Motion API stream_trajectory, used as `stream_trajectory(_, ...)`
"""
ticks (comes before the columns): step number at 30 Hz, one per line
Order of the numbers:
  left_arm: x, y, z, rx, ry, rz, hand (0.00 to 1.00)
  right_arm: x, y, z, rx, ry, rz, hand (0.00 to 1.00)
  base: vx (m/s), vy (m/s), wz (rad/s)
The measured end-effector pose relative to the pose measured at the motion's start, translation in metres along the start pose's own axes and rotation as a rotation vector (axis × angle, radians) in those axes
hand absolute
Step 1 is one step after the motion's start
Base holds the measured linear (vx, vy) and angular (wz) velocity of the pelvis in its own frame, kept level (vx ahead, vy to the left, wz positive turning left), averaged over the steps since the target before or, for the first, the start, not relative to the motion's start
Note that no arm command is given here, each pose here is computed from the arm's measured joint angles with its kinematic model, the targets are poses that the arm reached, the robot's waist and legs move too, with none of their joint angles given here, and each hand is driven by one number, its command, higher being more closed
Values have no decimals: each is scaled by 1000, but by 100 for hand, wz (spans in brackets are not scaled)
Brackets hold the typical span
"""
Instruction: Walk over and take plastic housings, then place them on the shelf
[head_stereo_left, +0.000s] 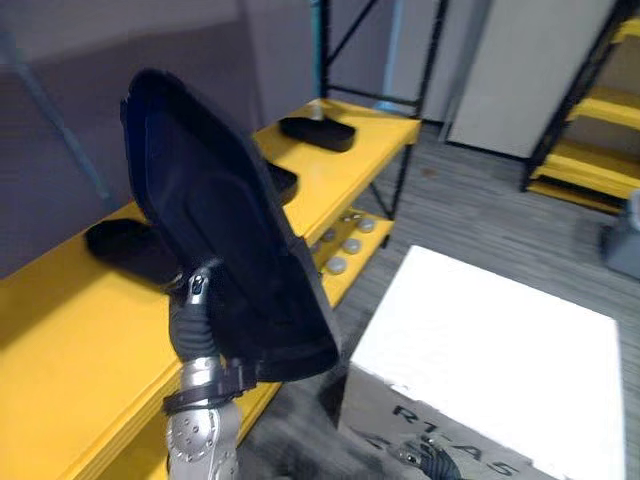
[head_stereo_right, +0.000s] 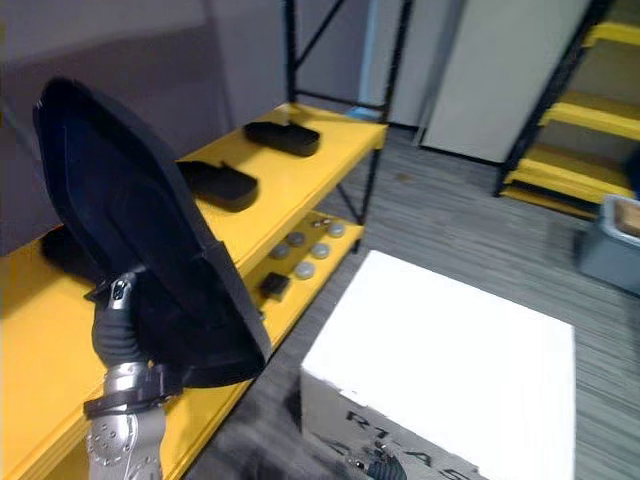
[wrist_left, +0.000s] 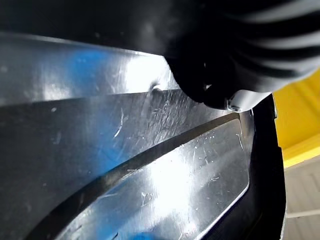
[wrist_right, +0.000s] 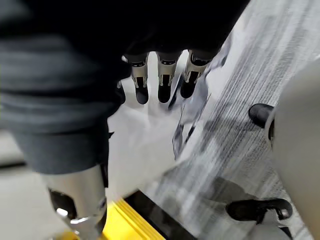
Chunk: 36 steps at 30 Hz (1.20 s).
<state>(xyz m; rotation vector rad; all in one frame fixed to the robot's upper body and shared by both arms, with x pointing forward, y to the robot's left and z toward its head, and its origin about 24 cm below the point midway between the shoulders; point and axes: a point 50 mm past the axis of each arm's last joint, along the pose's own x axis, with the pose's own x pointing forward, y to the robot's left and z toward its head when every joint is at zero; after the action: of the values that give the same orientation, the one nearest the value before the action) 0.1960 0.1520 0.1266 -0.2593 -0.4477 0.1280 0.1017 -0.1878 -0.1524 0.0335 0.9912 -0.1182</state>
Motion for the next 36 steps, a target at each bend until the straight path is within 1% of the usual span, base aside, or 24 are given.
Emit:
stream_trajectory(1, 3, -3, -2, -5, -4, -14, 100, 0, 0, -2, 1, 8, -1, 0, 103, 164, 144)
stream_trajectory(3, 20, -21, -8, -51, -29, -72, 100, 1, -8, 1, 20, 4, -34, 0, 150, 99, 166)
stream_trajectory(6, 25, -38, -12, -76, -23, -153, 100, 3, -7, 4, 14, 10, -40, 0, 128, 204, 85)
stream_trajectory(10, 28, -41, -13, -80, -24, -165, 100, 4, 2, 1, 12, 31, -17, 0, 105, 153, 48)
stream_trajectory(16, 27, -60, -23, -75, 11, -256, 100, 3, -3, 6, -6, 3, -25, 0, 83, 115, 67)
stream_trajectory(18, 28, -63, -30, -73, 38, -264, 100, 3, -4, 10, -8, -13, -29, 0, 79, -53, 125)
stream_trajectory(22, 25, -67, -36, -51, 61, -261, 100, -2, -7, 14, 9, -69, -38, 0, 61, -124, 143)
stream_trajectory(25, 25, -67, -31, -33, 34, -249, 100, -5, 1, 7, 14, -57, -16, 0, 105, -195, 110)
stream_trajectory(29, 24, -71, -19, -55, -15, -238, 100, -5, 8, 6, -7, -55, 8, 0, 173, -189, 70)
stream_trajectory(31, 18, -63, -15, -56, -18, -207, 100, -6, 12, 4, -14, -49, 20, 0, 184, -96, 28)
stream_trajectory(36, 4, -36, -20, 15, 30, -103, 100, -6, 22, 3, -33, -47, 45, 0, 117, 14, 27)
